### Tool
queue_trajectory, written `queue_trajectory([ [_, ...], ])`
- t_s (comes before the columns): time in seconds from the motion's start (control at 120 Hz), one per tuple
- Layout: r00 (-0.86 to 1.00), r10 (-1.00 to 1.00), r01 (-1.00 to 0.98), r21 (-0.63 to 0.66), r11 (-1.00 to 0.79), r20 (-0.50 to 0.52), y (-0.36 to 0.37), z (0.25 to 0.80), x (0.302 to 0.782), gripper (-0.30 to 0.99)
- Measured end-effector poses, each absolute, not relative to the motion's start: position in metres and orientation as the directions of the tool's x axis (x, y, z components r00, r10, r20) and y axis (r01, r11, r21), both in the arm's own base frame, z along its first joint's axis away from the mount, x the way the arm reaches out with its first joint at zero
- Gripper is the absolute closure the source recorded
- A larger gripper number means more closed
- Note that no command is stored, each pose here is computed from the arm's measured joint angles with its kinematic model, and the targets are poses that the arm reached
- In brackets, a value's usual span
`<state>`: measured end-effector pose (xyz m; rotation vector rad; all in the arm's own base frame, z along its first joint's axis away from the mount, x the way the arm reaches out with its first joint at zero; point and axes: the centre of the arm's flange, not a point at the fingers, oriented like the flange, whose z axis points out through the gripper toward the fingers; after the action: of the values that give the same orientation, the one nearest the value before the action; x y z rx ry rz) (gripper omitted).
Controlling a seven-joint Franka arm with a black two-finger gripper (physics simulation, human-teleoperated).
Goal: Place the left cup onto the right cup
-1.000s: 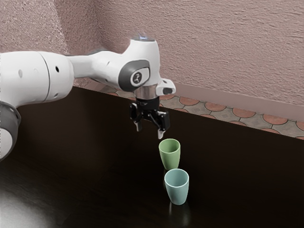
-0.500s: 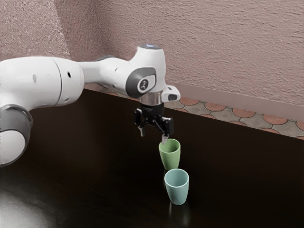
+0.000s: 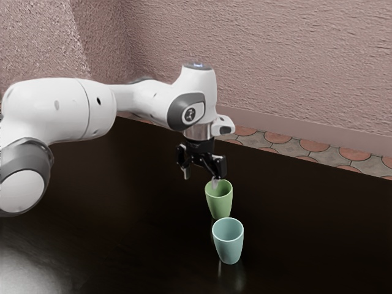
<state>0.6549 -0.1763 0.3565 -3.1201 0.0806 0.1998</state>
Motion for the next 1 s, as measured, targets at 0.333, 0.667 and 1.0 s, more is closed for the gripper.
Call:
queue_trajectory([
  [0.333,0.991,-0.031,-0.032,-0.005,-0.999,-0.133,-0.167,0.346,0.659,0.02],
  [0.667,0.990,-0.034,-0.035,-0.006,-0.999,-0.134,-0.170,0.338,0.661,0.02],
  [1.0,0.990,-0.038,-0.040,-0.007,-0.999,-0.137,-0.174,0.331,0.665,0.03],
])
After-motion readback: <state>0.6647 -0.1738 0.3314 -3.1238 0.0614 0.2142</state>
